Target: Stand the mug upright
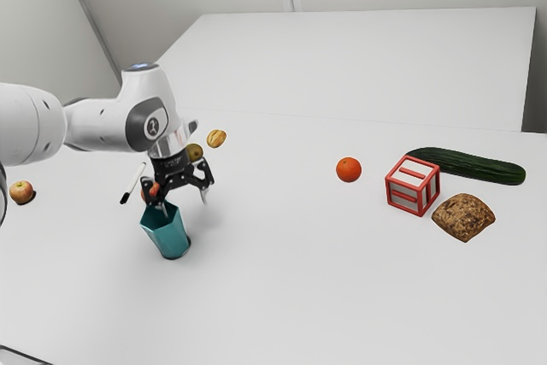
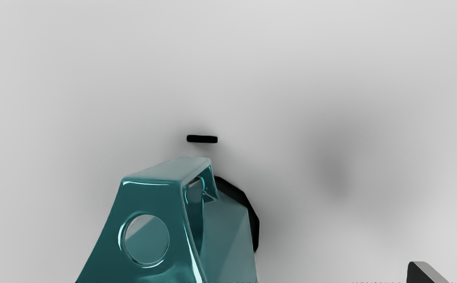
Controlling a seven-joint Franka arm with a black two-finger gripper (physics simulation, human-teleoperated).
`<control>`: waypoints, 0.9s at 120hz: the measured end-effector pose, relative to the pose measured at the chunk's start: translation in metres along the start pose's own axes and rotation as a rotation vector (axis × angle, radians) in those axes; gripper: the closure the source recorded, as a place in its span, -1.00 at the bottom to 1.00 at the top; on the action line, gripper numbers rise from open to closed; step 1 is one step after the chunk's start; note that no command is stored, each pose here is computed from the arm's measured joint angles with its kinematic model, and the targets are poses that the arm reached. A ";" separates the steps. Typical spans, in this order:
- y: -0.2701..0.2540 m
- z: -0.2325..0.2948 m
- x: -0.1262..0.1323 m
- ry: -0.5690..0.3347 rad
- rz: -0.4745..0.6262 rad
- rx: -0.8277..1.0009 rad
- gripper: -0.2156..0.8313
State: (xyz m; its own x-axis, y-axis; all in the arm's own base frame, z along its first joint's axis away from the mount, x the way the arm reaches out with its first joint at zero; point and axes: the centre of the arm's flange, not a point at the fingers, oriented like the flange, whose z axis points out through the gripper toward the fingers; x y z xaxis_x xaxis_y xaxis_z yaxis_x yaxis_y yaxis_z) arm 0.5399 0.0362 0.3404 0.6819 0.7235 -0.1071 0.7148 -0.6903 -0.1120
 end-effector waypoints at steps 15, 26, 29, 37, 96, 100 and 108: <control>0.004 -0.010 0.002 0.011 0.005 -0.010 -0.55; 0.006 -0.016 0.003 0.019 0.008 -0.017 -0.56; 0.007 -0.017 0.003 0.020 0.010 -0.019 -0.56; 0.010 -0.022 0.001 0.026 0.018 -0.024 -0.57; 0.020 -0.059 0.003 0.059 0.050 -0.056 -0.59; 0.021 -0.063 0.003 0.060 0.057 -0.057 -0.59; 0.024 -0.074 0.002 0.063 0.075 -0.057 -0.59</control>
State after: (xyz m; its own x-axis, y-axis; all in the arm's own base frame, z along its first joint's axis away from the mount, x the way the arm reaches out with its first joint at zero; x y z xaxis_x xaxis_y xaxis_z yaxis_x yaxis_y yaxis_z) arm 0.5700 0.0208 0.4102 0.7408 0.6698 -0.0507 0.6680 -0.7425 -0.0492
